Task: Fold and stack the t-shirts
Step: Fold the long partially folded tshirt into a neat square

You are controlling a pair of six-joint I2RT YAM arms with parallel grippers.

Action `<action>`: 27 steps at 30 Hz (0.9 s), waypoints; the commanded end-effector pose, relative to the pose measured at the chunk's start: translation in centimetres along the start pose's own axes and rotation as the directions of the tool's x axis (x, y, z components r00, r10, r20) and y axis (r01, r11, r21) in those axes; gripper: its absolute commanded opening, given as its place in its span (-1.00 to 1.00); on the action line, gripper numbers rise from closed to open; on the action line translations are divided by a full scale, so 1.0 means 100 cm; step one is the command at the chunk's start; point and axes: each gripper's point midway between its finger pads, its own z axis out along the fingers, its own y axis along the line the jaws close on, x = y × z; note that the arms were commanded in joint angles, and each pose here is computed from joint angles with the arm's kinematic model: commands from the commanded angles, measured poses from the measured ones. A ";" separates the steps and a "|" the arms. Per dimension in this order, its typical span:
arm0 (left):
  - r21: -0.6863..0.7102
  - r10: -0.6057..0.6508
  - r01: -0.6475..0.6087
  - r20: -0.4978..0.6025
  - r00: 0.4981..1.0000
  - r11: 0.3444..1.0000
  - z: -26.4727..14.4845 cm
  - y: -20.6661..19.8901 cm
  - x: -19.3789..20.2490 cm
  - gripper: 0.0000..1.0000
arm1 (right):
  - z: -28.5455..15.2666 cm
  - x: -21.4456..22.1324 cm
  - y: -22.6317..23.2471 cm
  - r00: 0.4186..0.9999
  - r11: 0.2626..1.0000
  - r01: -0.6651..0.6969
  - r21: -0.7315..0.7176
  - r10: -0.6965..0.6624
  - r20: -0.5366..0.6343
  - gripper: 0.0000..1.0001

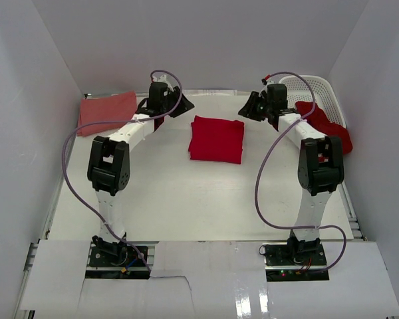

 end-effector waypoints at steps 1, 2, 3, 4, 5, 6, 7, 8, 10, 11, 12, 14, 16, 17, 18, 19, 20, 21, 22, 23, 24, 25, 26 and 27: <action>0.209 0.064 -0.059 -0.014 0.998 0.976 -0.031 -0.050 0.006 -0.07 | -0.005 -0.013 0.034 0.999 0.985 -0.001 -0.171 0.007 0.034 -0.38; 0.238 0.068 -0.059 -0.028 0.997 0.970 -0.031 -0.050 0.014 -0.34 | -0.004 -0.009 0.041 1.000 0.976 -0.010 -0.218 0.013 0.012 -0.63; 0.267 0.073 -0.063 -0.031 0.997 0.962 -0.028 -0.050 0.019 -0.86 | 0.005 -0.006 0.041 1.000 0.973 -0.031 -0.230 0.030 -0.008 -0.84; 0.273 0.068 -0.053 -0.049 0.996 0.960 -0.022 -0.048 0.024 -1.00 | 0.008 -0.002 0.045 0.999 0.964 -0.044 -0.263 0.034 -0.040 -0.85; 0.310 0.071 -0.043 -0.081 0.994 0.950 -0.018 -0.053 0.029 -1.00 | 0.012 -0.001 0.046 0.998 0.958 -0.050 -0.283 0.037 -0.052 -0.85; 0.313 0.068 -0.021 -0.139 0.988 0.950 0.000 -0.042 0.047 -1.00 | 0.023 0.000 0.044 0.997 0.955 -0.064 -0.289 0.046 -0.066 -0.84; 0.337 0.071 -0.013 -0.160 0.985 0.941 0.008 -0.044 0.050 -1.00 | 0.028 0.004 0.043 0.994 0.953 -0.089 -0.290 0.067 -0.083 -0.85; 0.400 0.081 -0.005 -0.172 0.982 0.916 0.010 -0.060 0.045 -1.00 | 0.031 0.005 0.045 0.993 0.944 -0.095 -0.316 0.070 -0.091 -0.85; 0.443 0.100 0.004 -0.211 0.972 0.896 0.032 -0.061 0.060 -1.00 | 0.045 0.011 0.041 0.989 0.936 -0.131 -0.327 0.099 -0.114 -0.85; 0.454 0.104 0.008 -0.221 0.970 0.891 0.037 -0.061 0.064 -1.00 | 0.049 0.013 0.041 0.987 0.931 -0.144 -0.336 0.108 -0.123 -0.85; 0.449 0.099 0.026 -0.253 0.962 0.893 0.049 -0.051 0.079 -1.00 | 0.057 0.017 0.037 0.982 0.924 -0.163 -0.346 0.120 -0.143 -0.85; 0.457 0.104 0.022 -0.248 0.963 0.889 0.058 -0.050 0.080 -1.00 | 0.069 0.026 0.026 0.971 0.915 -0.214 -0.341 0.162 -0.176 -0.85; 0.439 0.097 0.027 -0.258 0.961 0.898 0.068 -0.039 0.088 -1.00 | 0.075 0.029 0.020 0.964 0.910 -0.240 -0.338 0.183 -0.191 -0.85; 0.432 0.097 0.022 -0.251 0.963 0.902 0.071 -0.036 0.088 -1.00 | 0.078 0.032 0.016 0.961 0.910 -0.251 -0.331 0.193 -0.197 -0.85; 0.400 0.093 0.008 -0.233 0.968 0.916 0.076 -0.029 0.085 -1.00 | 0.083 0.038 0.008 0.956 0.913 -0.265 -0.310 0.208 -0.206 -0.85; 0.372 0.088 0.000 -0.221 0.971 0.928 0.081 -0.023 0.084 -1.00 | 0.087 0.038 0.001 0.957 0.924 -0.265 -0.277 0.217 -0.190 -0.84; 0.341 0.086 -0.010 -0.207 0.975 0.940 0.084 -0.017 0.083 -1.00 | 0.088 0.045 -0.007 0.957 0.931 -0.265 -0.250 0.221 -0.189 -0.85; 0.266 0.072 -0.022 -0.179 0.981 0.964 0.090 -0.002 0.081 -1.00 | 0.089 0.049 -0.016 0.956 0.940 -0.265 -0.213 0.228 -0.183 -0.85; 0.231 0.071 -0.033 -0.158 0.985 0.972 0.092 0.005 0.079 -1.00 | 0.092 0.053 -0.030 0.958 0.955 -0.259 -0.143 0.236 -0.161 -0.85; 0.191 0.071 -0.045 -0.133 0.989 0.981 0.092 0.011 0.074 -1.00 | 0.092 0.054 -0.036 0.960 0.962 -0.252 -0.107 0.235 -0.151 -0.85; 0.088 0.060 -0.051 -0.102 0.993 0.995 0.096 0.028 0.070 -1.00 | 0.092 0.058 -0.045 0.961 0.968 -0.243 -0.064 0.231 -0.150 -0.84; 0.044 0.072 -0.068 -0.090 0.993 0.997 0.096 0.036 0.070 -1.00 | 0.094 0.059 -0.053 0.964 0.972 -0.234 -0.027 0.228 -0.136 -0.85; 0.013 0.080 -0.079 -0.075 0.994 0.997 0.095 0.039 0.068 -1.00 | 0.094 0.061 -0.056 0.965 0.973 -0.228 -0.015 0.224 -0.138 -0.84; -0.001 0.092 -0.092 -0.049 0.995 0.996 0.091 0.035 0.061 -1.00 | 0.094 0.060 -0.057 0.966 0.975 -0.222 -0.010 0.218 -0.136 -0.85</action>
